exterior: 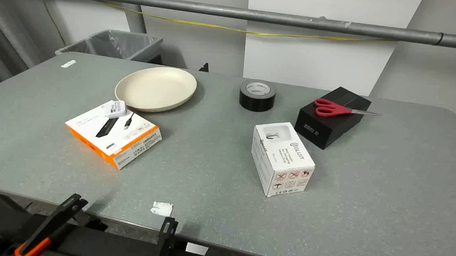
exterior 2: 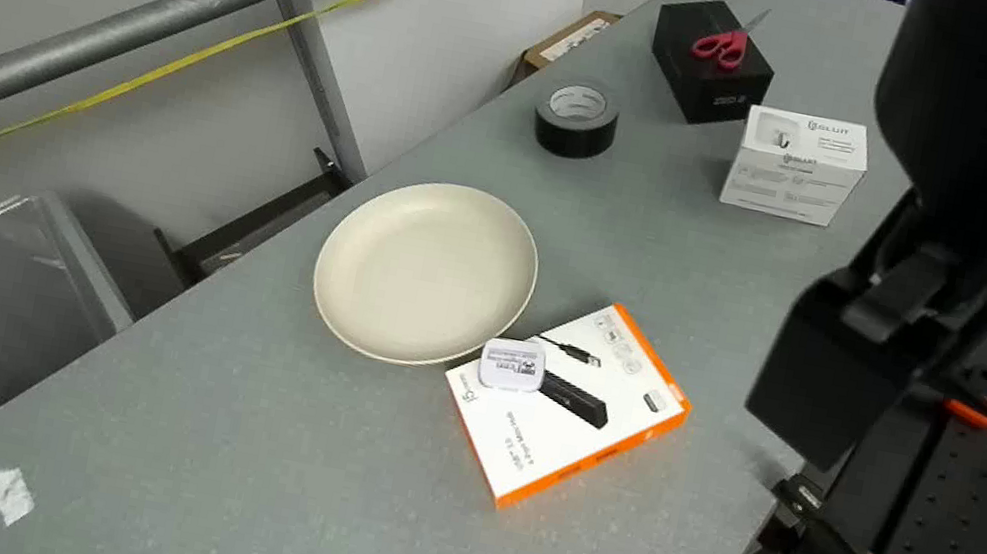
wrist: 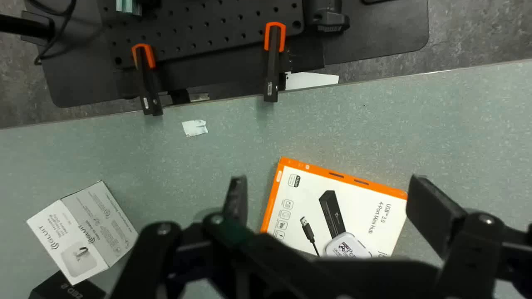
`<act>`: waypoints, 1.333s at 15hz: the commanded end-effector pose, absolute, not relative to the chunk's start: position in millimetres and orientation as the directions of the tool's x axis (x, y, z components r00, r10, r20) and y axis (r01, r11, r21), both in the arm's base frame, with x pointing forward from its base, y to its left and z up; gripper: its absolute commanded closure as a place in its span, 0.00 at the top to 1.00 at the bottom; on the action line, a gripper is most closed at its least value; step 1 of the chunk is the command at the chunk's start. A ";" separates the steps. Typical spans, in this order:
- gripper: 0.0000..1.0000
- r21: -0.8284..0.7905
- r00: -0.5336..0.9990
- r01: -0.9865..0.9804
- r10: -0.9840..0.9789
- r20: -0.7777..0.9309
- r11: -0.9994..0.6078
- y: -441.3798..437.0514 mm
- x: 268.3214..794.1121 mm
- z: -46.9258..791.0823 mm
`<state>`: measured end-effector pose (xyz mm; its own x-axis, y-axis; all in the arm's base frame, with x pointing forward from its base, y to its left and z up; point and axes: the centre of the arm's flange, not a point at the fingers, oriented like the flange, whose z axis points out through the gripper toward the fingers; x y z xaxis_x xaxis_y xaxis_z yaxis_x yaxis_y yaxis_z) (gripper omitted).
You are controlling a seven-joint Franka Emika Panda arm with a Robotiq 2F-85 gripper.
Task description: Put the black tape on the white plate
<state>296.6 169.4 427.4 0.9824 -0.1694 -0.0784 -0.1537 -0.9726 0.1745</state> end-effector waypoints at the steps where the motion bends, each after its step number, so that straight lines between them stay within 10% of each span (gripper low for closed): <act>1: 1.00 0.175 0.982 -0.154 -0.169 -0.079 -0.973 169.4 296.6 427.3; 20: 1.00 0.104 0.846 -0.510 -0.476 0.241 -0.854 -46.5 390.5 456.9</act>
<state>376.7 -25.5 458.9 0.8783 -0.4101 0.2456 -0.4528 -0.8785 0.1524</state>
